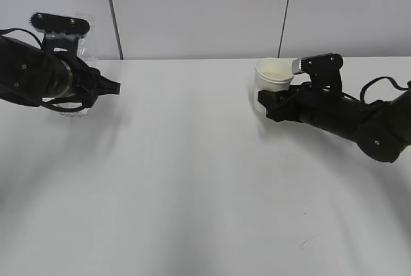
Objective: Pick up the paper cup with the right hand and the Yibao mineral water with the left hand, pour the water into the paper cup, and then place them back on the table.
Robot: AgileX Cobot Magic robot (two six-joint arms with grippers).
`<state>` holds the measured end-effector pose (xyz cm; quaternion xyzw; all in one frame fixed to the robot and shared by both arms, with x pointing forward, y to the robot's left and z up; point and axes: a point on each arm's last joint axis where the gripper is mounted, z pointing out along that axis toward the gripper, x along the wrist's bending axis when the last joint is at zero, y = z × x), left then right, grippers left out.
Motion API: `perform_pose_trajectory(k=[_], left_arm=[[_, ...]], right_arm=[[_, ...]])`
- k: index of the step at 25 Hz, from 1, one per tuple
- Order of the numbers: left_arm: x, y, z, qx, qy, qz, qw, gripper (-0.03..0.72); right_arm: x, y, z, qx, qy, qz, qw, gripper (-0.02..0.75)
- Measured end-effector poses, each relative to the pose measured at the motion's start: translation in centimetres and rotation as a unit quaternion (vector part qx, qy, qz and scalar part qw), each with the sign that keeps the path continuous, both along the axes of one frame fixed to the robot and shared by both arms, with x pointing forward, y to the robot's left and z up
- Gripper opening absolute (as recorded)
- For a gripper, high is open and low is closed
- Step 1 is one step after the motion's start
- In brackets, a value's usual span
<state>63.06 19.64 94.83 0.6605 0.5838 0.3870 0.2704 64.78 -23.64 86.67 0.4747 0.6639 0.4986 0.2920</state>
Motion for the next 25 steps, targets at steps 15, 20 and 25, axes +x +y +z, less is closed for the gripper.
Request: perform_pose_trajectory(k=[15, 20, 25], left_arm=[[0.0, 0.0, 0.0, 0.000, 0.000, 0.000, 1.000, 0.312], [0.0, 0.0, 0.0, 0.000, 0.000, 0.000, 1.000, 0.312], [0.0, 0.0, 0.0, 0.000, 0.000, 0.000, 1.000, 0.312]], right_arm=[[0.1, -0.5, -2.3, 0.013, 0.008, -0.036, 0.999, 0.486], [0.1, -0.5, -2.6, 0.019, 0.001, -0.034, 0.999, 0.486], [0.1, -0.5, -2.6, 0.018, 0.000, -0.034, 0.999, 0.493]])
